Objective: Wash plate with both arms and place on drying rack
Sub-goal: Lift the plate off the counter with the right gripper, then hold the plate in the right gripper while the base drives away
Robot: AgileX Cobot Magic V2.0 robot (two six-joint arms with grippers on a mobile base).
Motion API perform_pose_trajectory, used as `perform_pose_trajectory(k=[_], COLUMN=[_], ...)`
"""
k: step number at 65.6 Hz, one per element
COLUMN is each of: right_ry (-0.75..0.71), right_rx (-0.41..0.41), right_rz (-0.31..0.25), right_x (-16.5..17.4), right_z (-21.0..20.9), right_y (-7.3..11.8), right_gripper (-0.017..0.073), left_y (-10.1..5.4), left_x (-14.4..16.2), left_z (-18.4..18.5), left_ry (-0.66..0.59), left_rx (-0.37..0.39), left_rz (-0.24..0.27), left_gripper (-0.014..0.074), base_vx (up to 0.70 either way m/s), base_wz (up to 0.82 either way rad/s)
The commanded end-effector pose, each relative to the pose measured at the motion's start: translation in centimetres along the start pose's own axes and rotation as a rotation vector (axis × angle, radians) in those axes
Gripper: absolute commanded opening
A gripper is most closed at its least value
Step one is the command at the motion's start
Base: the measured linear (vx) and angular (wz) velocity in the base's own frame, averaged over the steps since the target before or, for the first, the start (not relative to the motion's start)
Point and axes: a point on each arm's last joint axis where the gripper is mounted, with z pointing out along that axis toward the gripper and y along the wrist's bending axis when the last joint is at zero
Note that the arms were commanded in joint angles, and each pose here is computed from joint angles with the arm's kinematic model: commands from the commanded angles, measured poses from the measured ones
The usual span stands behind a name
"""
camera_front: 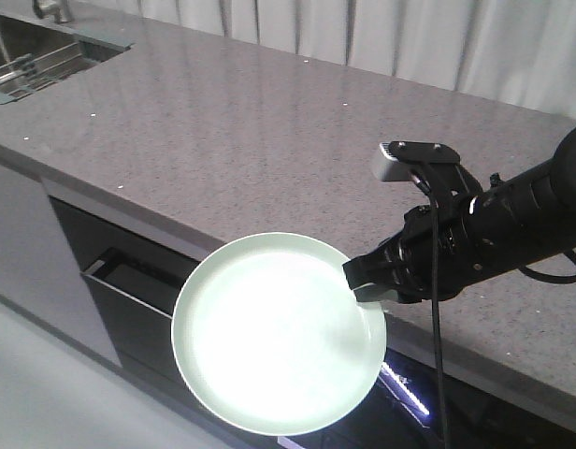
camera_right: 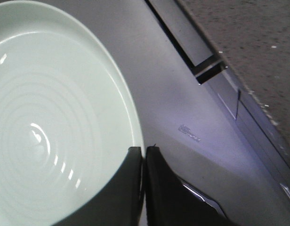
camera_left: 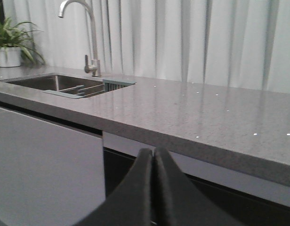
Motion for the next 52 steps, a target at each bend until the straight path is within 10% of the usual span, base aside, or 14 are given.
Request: perform_pose_trajectory(k=[1, 52], right_ry=[-0.088, -0.088], right_rx=[-0.022, -0.022], right_rz=[-0.008, -0.008], right_x=[-0.77, -0.77], right_z=[-1.59, -1.59], right_y=[0.83, 0.83], right_gripper=[-0.0001, -0.0001], left_y=[-0.05, -0.05], left_x=[-1.73, -1.73], left_z=[-0.27, -0.27], left_ry=[-0.115, -0.115], left_rx=[0.002, 0.002], left_rz=[-0.015, -0.015], left_gripper=[-0.0006, -0.0006], base_vx=[-0.12, -0.12], base_wz=[0.48, 0.47])
